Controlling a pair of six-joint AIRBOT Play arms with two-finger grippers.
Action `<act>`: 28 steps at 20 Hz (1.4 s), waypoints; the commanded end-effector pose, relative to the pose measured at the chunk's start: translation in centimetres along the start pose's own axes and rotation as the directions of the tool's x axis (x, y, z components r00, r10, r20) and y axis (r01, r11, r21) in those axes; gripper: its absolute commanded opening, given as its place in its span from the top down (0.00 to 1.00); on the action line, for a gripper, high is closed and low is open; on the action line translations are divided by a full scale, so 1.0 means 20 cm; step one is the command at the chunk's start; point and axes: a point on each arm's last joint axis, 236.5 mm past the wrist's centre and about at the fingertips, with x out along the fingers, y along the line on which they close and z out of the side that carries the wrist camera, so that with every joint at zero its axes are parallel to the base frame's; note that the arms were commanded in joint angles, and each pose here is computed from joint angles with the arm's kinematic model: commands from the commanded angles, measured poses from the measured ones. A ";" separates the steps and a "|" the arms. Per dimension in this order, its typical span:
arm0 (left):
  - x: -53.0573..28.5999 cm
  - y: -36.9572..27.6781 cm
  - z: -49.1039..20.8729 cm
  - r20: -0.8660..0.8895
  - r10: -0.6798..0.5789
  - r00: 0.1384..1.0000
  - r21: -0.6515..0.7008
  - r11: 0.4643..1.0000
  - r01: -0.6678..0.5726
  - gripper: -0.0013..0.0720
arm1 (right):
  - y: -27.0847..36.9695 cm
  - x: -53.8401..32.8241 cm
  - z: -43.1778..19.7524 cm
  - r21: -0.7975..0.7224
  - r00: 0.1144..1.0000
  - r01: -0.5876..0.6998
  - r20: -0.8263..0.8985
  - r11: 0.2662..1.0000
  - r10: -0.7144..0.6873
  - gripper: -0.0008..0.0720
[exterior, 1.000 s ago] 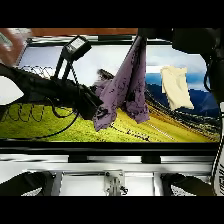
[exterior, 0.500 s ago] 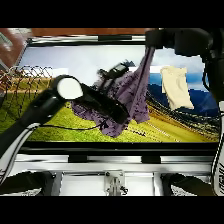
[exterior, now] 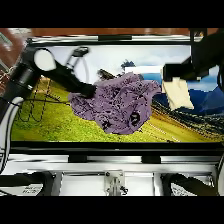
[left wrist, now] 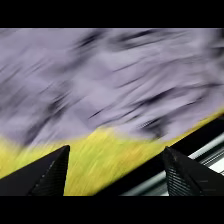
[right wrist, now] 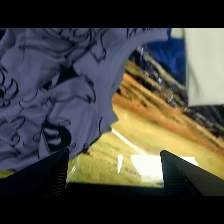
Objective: Fold the shirts.
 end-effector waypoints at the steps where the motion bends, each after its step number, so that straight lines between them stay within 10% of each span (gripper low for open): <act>1: -0.01 0.38 -0.23 -0.138 0.030 0.990 -0.275 0.959 -0.067 0.02 | 0.03 0.18 -0.36 0.081 0.973 -0.105 -0.197 0.991 0.120 0.09; 10: 0.54 0.35 -0.55 -0.212 -0.104 0.972 -0.405 0.914 0.010 0.01 | 0.29 0.86 -0.64 0.487 0.900 -0.316 -0.118 0.814 0.420 0.09; 25: 0.81 0.37 -0.40 -0.047 -0.111 0.993 -0.496 0.865 0.074 0.01 | 0.33 1.19 -0.67 0.593 0.877 -0.290 -0.149 0.751 0.456 0.09; 28: 0.85 0.36 -0.41 -0.058 -0.120 0.991 -0.533 0.843 0.071 0.37 | 0.37 1.22 -0.64 0.566 0.892 -0.303 -0.115 0.767 0.438 0.36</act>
